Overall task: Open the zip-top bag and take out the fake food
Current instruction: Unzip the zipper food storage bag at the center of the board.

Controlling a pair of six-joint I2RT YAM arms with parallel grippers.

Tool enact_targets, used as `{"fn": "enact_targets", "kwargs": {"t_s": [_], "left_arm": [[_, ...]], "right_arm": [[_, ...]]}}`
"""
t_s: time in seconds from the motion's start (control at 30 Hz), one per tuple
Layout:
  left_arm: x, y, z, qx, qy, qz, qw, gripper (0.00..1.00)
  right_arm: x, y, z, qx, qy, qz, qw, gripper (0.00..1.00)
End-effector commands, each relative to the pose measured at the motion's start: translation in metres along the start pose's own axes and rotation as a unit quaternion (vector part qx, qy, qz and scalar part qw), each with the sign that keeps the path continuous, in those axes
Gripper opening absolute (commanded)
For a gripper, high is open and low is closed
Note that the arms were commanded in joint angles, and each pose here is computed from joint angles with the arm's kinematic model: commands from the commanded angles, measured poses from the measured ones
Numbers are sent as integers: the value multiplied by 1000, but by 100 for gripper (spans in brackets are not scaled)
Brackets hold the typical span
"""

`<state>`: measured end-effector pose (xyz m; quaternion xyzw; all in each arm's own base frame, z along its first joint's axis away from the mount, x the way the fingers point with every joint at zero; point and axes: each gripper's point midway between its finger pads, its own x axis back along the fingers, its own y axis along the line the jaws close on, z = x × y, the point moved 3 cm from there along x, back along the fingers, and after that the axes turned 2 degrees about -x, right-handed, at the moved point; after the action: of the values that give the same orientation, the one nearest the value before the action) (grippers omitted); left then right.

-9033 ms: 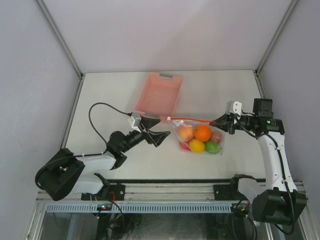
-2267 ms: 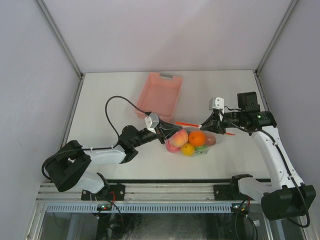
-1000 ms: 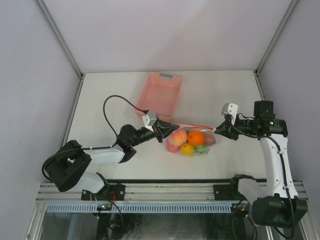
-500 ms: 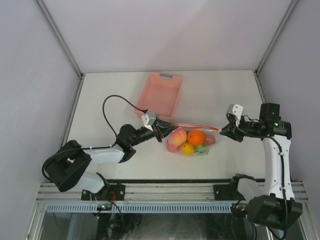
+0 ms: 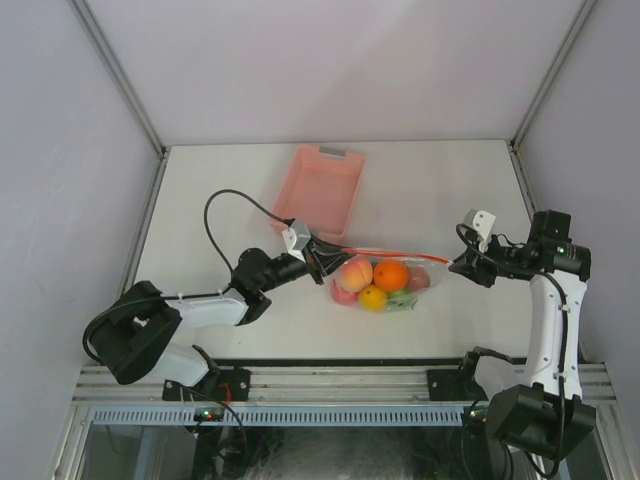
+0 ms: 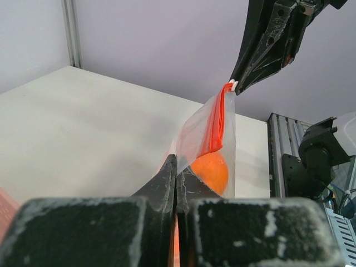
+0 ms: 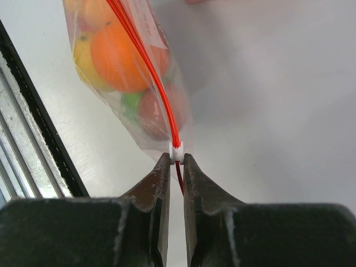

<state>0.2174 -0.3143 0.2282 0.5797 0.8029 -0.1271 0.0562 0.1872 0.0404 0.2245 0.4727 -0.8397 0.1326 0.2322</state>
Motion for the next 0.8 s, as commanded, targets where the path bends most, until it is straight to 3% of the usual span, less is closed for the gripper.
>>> {"fn": "enact_targets", "kwargs": {"t_s": [0.0,0.6,0.77], "left_arm": [[4,-1,-22,-13,-35,-2,999,0],[2,-2,-23,-7,-31,3,999,0],[2,-3,-23,-3,-30,6,1000,0]], "right_arm": [[5,-4,3,11,10,11,1000,10],[11,-13,17,-10,39,29,999,12],[11,-12,16,-11,36,30,999,18]]}}
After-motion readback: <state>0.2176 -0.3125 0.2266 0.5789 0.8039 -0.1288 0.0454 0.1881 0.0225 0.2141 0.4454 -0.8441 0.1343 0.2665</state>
